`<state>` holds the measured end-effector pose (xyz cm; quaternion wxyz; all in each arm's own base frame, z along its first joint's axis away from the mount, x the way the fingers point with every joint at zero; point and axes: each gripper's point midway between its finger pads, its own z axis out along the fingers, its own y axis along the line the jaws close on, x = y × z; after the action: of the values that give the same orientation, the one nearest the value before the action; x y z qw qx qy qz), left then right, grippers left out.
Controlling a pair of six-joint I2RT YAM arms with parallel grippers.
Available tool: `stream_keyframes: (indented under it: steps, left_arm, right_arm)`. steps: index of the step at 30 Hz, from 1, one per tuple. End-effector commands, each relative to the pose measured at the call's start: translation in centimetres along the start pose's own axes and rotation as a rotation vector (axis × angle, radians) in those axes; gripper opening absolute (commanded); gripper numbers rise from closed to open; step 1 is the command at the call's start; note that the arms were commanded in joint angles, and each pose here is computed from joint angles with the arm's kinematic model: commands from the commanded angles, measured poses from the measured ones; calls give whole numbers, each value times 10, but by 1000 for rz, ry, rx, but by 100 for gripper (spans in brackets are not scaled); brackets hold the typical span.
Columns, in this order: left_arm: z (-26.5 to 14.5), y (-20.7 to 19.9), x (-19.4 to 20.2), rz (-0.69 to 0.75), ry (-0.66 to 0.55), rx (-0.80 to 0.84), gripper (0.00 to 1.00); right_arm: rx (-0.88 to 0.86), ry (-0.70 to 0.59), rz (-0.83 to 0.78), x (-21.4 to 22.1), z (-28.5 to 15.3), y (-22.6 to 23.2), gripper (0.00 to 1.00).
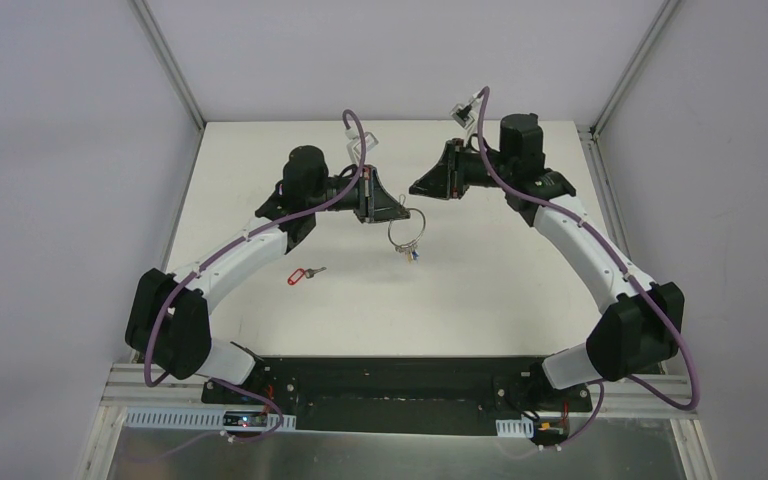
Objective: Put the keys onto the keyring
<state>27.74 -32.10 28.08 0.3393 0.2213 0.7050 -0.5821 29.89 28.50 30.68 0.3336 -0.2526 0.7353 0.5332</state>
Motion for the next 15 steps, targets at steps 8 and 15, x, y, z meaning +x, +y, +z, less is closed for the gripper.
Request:
stream_keyframes:
  steps: [8,15]
  left_arm:
    - [-4,-23,-22,92,-40,31,0]
    - [-4,-22,-22,89,-39,27,0]
  right_arm:
    - [-44,16,-112,4,5,22,32]
    - [-52,32,-105,11,10,19,24]
